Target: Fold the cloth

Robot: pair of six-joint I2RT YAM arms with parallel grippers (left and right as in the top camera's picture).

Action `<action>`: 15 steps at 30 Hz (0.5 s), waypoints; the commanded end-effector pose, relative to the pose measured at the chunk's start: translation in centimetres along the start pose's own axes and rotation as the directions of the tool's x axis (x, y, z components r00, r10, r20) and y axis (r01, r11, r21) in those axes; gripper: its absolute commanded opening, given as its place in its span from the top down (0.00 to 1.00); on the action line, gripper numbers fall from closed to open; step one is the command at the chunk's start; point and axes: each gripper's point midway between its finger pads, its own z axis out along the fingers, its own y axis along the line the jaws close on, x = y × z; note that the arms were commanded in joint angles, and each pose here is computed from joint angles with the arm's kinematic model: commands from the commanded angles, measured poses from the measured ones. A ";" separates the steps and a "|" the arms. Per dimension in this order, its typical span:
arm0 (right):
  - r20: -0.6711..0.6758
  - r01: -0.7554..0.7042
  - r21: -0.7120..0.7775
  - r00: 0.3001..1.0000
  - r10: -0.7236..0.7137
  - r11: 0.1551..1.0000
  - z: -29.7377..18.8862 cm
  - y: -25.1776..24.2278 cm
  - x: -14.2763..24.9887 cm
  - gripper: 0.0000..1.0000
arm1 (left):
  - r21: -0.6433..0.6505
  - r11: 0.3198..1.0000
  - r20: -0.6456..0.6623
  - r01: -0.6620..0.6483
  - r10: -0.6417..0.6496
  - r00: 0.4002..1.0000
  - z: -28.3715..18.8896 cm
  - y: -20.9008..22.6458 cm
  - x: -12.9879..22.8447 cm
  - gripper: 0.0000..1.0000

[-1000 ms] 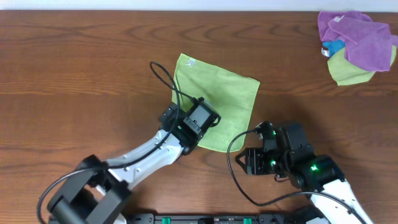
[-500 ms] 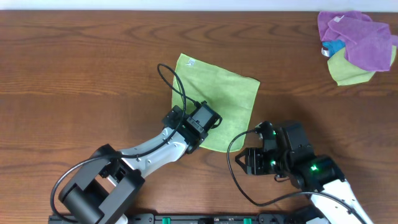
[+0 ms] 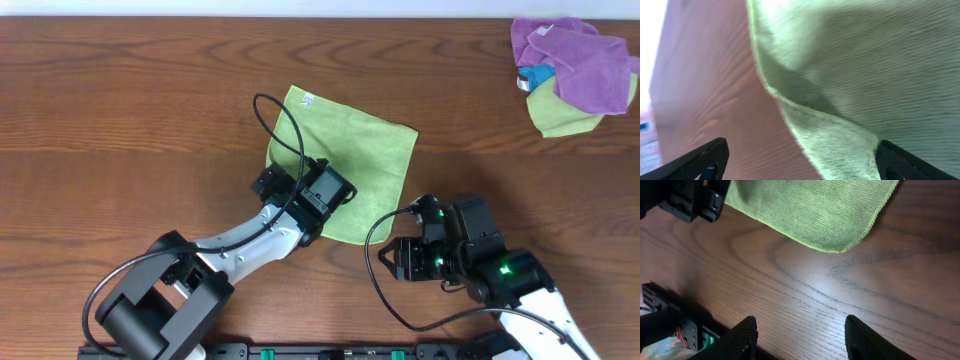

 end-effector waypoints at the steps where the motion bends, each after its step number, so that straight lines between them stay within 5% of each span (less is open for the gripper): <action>1: -0.008 0.016 -0.010 1.000 -0.016 1.000 0.1 0.2 0.2 0.43 | -0.105 0.994 -0.038 -0.030 0.026 0.999 0.1 1.7 0.6 0.05; 8: -0.009 0.015 -0.010 1.000 -0.015 1.000 0.1 0.2 0.2 0.42 | -0.132 0.989 -0.187 -0.071 0.045 0.981 0.1 2.8 4.5 0.05; 15: -0.006 0.021 -0.012 1.000 -0.021 1.000 0.1 0.3 0.1 0.41 | -0.197 0.980 -0.280 0.022 -0.078 0.957 0.1 4.6 7.4 0.05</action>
